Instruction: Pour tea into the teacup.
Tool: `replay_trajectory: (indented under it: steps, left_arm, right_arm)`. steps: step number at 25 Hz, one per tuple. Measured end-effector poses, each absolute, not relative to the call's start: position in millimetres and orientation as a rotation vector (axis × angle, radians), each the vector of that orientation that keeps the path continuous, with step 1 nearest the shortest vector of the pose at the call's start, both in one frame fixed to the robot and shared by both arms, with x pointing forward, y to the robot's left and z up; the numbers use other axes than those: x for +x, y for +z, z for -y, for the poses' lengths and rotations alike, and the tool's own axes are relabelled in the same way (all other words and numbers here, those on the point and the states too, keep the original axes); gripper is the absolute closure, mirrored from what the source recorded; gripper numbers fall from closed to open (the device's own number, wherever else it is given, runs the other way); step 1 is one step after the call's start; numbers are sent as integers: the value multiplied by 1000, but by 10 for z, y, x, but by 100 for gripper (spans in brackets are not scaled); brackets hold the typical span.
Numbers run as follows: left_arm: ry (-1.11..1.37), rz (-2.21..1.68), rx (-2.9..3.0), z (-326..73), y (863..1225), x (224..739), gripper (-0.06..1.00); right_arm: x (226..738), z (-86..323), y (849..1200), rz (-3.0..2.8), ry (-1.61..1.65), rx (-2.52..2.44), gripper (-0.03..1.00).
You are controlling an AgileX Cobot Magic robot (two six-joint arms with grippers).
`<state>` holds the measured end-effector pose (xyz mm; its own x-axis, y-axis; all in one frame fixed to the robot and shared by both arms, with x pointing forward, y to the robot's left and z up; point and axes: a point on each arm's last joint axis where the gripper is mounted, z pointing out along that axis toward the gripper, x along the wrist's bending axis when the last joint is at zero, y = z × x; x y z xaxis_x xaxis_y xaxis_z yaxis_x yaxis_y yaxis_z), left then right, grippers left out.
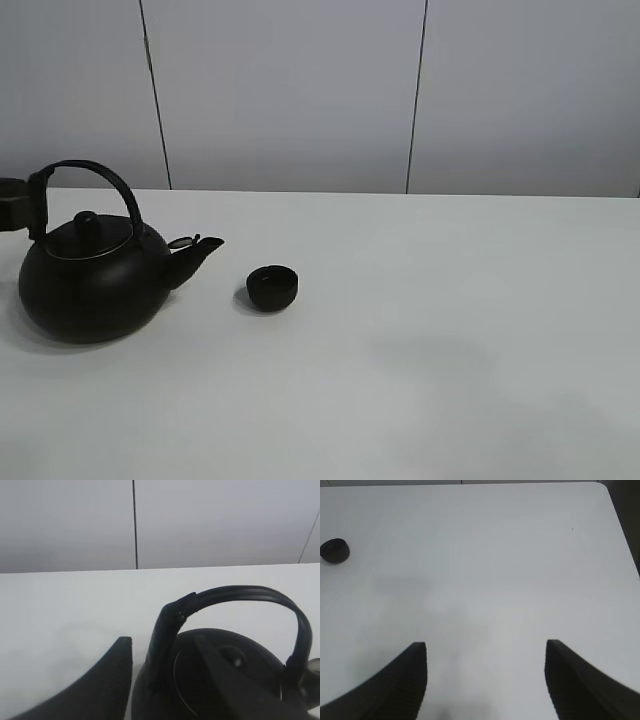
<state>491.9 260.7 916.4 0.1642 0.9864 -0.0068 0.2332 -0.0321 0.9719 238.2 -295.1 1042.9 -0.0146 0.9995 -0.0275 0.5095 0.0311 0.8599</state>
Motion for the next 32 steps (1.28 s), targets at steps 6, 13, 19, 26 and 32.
replay_trajectory:
  steps: [6, 13, 19, 26, 32]
  left_arm:
    - [883, -1406, 1481, -2707, 9166, 4984, 62]
    - [819, -1600, 1548, -2990, 9224, 5244, 61]
    - [880, -1807, 1351, -3547, 9392, 5415, 61]
    - [952, -1934, 1245, -3962, 9846, 5519, 62]
    - [1044, -1765, 1257, -3652, 10883, 5306, 63]
  right_arm:
    - [2382, 2951, 10429, -1611, 889, 1563, 50]
    - [2382, 2951, 10429, -1611, 889, 1563, 50]
    - [2382, 2951, 10429, -1611, 889, 1563, 50]
    - [2383, 2951, 10426, -1611, 888, 1563, 50]
    - [2383, 2951, 10425, -1612, 888, 1564, 50]
